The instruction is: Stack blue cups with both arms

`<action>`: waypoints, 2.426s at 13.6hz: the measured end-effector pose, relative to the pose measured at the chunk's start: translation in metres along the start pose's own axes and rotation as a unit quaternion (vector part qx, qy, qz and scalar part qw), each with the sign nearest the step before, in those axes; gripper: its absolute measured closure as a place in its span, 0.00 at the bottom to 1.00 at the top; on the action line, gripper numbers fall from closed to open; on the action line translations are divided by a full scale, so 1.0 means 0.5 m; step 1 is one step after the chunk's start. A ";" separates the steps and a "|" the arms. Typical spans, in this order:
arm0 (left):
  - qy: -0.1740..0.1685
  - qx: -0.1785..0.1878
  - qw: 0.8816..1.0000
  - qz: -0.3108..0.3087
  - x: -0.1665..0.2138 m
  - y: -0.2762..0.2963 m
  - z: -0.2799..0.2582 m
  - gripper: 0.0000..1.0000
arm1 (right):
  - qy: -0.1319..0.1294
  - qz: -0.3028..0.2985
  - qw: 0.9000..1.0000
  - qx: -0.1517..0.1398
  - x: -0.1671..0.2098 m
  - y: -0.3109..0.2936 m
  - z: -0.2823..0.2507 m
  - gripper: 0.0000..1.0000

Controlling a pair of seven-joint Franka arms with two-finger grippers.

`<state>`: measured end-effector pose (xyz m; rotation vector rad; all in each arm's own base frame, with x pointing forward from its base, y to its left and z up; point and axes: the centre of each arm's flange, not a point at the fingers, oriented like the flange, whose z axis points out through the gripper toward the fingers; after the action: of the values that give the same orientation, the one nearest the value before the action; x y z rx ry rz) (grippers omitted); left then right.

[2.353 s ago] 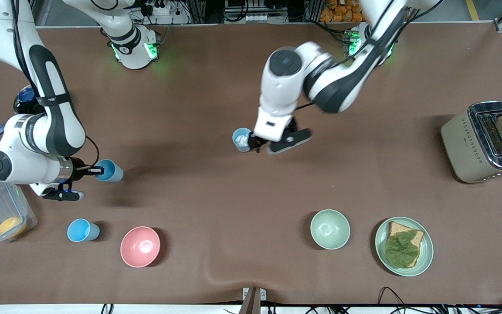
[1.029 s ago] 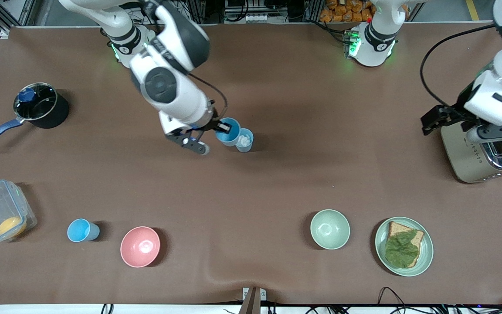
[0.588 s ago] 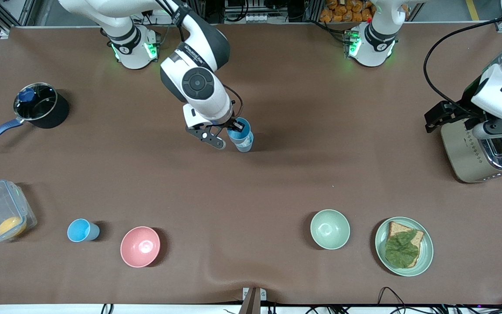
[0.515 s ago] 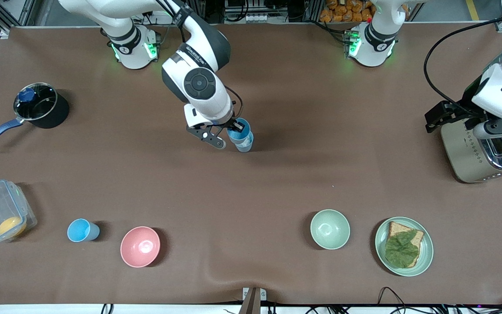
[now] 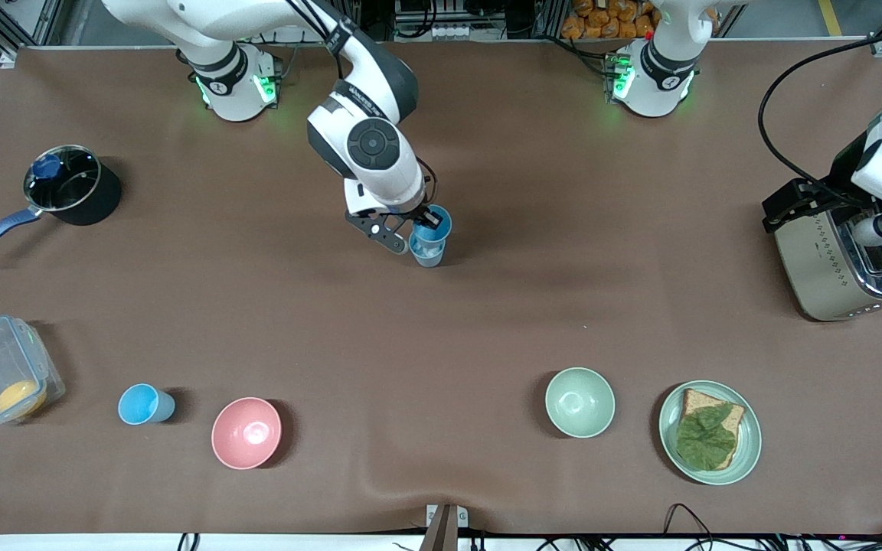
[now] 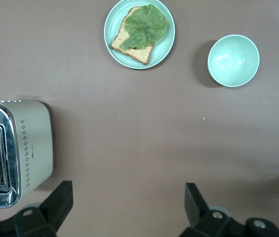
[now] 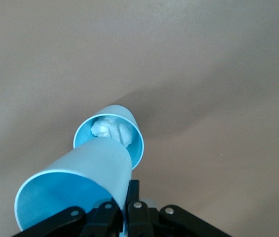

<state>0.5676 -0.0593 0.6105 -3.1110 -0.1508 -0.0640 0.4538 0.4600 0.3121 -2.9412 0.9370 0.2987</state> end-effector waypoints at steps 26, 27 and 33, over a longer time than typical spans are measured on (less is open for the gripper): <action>0.004 -0.013 1.000 -0.006 0.007 -0.016 -0.033 0.00 | -0.022 -0.253 0.965 -0.069 0.392 0.273 -0.349 0.00; -0.001 -0.012 1.000 -0.006 0.004 -0.016 -0.036 0.00 | -0.021 -0.275 0.959 -0.070 0.424 0.312 -0.362 0.00; -0.011 -0.010 1.000 -0.009 -0.001 -0.024 -0.041 0.00 | 0.006 -0.346 0.937 -0.051 0.617 0.570 -0.458 0.00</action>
<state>0.5652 -0.0481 0.6313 -3.1306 -0.1782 -0.0316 0.5750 0.0299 0.4824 -3.1188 -0.1572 0.2923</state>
